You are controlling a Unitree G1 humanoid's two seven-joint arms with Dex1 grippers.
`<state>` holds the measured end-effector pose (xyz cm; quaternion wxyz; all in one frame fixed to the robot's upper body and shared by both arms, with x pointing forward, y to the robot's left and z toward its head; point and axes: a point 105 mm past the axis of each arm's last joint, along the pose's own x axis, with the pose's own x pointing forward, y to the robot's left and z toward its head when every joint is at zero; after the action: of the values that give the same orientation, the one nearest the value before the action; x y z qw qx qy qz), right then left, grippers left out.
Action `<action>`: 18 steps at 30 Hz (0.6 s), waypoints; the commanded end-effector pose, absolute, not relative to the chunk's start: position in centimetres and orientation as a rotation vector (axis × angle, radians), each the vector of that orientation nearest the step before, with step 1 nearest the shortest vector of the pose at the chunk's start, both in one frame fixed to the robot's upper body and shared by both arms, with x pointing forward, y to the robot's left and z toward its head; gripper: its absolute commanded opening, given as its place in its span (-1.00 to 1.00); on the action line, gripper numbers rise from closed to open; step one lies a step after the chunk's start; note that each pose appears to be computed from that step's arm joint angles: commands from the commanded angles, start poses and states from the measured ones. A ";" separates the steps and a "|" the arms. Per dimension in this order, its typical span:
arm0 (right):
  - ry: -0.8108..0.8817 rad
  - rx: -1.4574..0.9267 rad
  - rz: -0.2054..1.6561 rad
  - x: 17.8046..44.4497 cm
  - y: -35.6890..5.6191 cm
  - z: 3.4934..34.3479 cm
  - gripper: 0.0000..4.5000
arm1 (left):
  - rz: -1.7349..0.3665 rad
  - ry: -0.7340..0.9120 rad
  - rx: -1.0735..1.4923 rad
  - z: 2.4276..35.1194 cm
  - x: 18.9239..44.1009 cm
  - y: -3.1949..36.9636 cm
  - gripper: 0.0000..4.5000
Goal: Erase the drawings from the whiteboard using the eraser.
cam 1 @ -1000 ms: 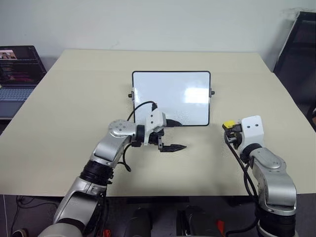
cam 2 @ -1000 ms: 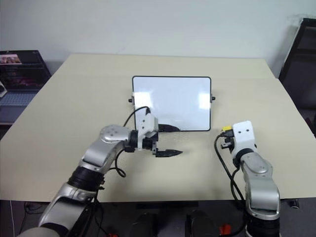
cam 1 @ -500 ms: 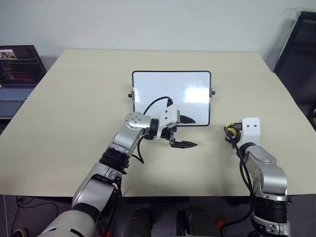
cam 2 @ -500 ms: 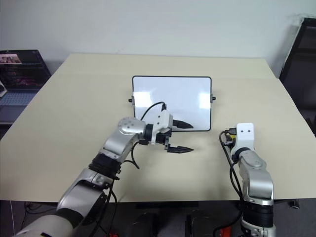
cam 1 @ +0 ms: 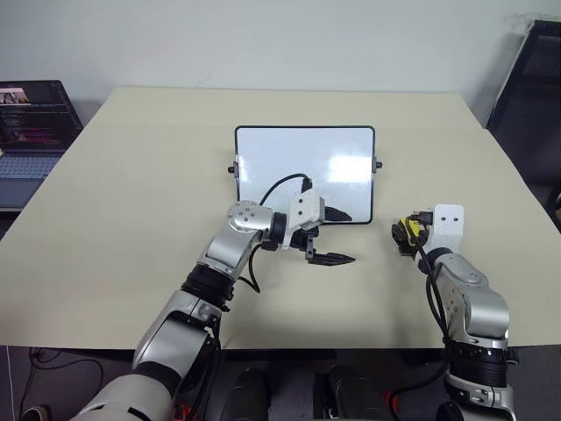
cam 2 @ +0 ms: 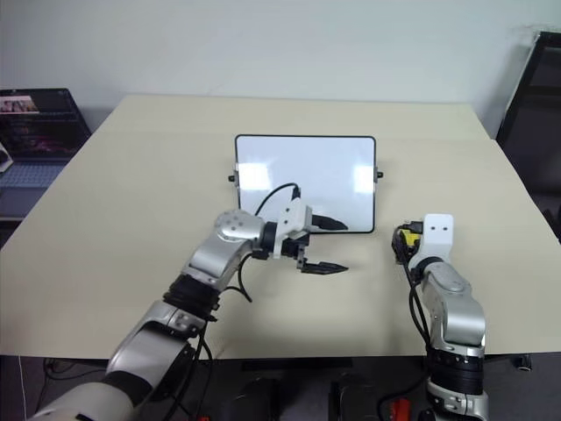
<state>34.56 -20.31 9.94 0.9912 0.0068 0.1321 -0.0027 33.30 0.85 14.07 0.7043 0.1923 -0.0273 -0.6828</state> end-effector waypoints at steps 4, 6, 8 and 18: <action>0.022 -0.015 0.112 33.9 -18.5 15.6 0.98 | -1.375 -0.111 0.350 16.0 34.2 2.2 1.00; -0.033 -0.033 0.164 32.9 -17.8 16.9 0.98 | -1.304 -0.099 0.291 16.2 34.4 3.2 1.00; -0.079 -0.066 0.196 31.7 -17.4 17.6 0.98 | -1.234 -0.096 0.238 16.4 34.3 4.1 1.00; -0.174 -0.082 0.155 27.7 -17.8 14.1 0.98 | -0.556 -0.121 -0.022 15.8 32.2 12.4 1.00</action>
<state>28.06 -17.75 12.86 0.9959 -0.0306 -0.0447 0.0722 32.54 10.93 14.18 0.9441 -0.0111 -0.0299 -0.3282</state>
